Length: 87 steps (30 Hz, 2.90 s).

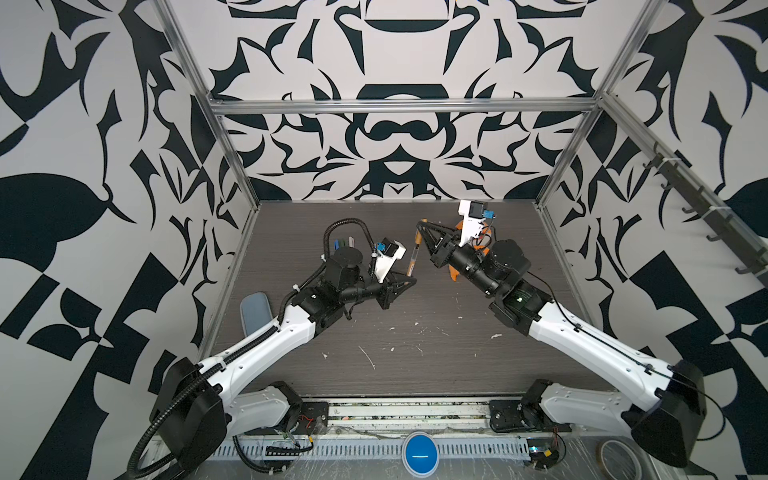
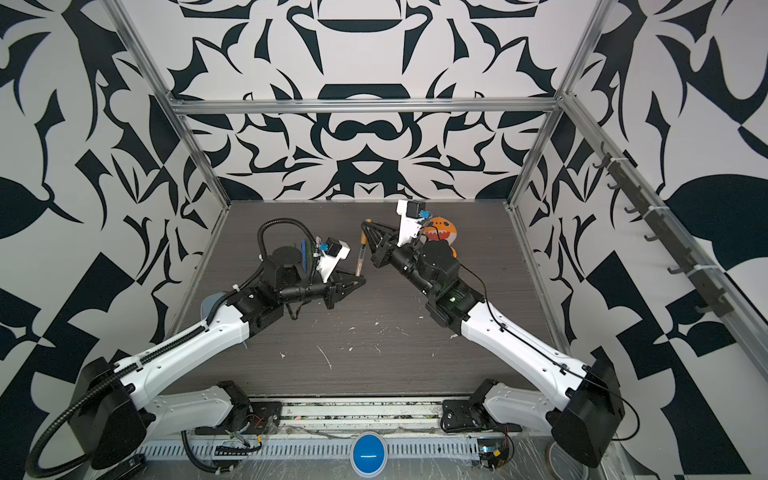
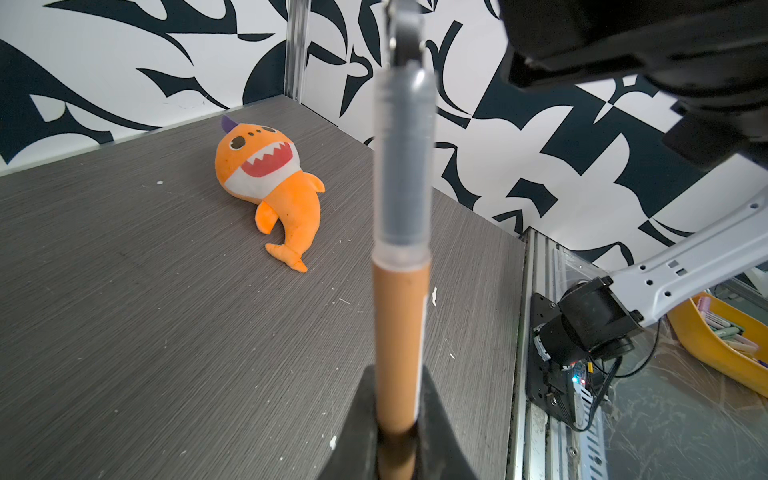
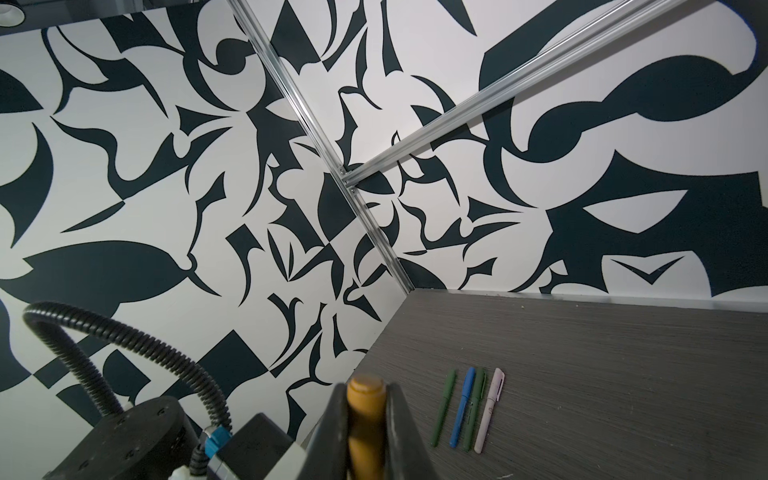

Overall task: Insert the pens into the pen caps
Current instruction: 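Align the tan cap above the brown pen's tip held by the left gripper, then push the tan cap down onto the brown pen with the right gripper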

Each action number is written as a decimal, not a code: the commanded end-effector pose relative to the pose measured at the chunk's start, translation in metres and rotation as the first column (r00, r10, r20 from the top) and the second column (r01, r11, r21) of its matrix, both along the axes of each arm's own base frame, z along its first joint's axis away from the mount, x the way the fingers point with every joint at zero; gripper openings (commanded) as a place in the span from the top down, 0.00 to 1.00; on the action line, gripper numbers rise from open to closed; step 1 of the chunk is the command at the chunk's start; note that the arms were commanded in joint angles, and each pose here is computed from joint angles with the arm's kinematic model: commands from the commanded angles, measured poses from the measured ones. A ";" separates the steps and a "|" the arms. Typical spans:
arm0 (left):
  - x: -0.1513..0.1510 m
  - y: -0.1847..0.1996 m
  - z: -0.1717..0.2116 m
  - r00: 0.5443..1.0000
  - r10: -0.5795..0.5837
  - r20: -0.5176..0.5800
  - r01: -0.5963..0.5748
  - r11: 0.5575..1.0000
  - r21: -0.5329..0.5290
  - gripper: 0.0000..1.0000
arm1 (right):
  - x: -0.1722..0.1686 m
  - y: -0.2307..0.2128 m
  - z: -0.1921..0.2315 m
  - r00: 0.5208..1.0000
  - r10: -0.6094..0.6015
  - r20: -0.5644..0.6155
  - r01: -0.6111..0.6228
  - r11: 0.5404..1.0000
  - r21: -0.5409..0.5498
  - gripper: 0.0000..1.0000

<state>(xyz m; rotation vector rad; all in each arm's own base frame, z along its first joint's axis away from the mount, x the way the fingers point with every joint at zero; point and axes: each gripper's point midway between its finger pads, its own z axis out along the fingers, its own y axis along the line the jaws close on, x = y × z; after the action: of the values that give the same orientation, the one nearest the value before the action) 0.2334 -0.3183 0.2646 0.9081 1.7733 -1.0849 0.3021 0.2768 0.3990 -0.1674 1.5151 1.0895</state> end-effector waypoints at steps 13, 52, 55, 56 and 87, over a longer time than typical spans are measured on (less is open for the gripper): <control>-0.004 -0.006 0.016 0.999 -0.029 0.028 0.030 0.999 -0.030 0.96 | -0.009 -0.010 0.031 0.996 -0.021 0.087 0.021 1.000 0.004 0.98; 0.005 0.001 0.033 0.998 0.048 0.037 -0.044 0.993 -0.113 0.96 | -0.034 0.016 -0.065 0.981 0.135 -0.136 -0.140 0.990 -0.029 0.94; 0.010 0.004 0.041 0.996 0.071 0.047 -0.064 0.989 -0.132 0.96 | -0.039 0.019 -0.076 0.977 0.142 -0.156 -0.155 0.985 -0.071 0.89; 0.012 0.005 0.044 0.995 0.084 0.046 -0.077 0.988 -0.137 0.96 | -0.041 0.019 -0.080 0.976 0.143 -0.163 -0.158 0.984 -0.083 0.88; 0.044 0.013 0.042 0.962 0.207 0.177 -0.200 0.978 -0.056 0.97 | -0.048 -0.032 -0.012 0.998 -0.037 -0.054 0.017 0.941 -0.338 0.74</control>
<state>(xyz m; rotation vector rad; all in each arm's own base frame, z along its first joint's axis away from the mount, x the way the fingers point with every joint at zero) 0.2745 -0.3104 0.3051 0.7655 1.6665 -0.9173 0.2473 0.2573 0.3654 -0.3378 1.7724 0.9296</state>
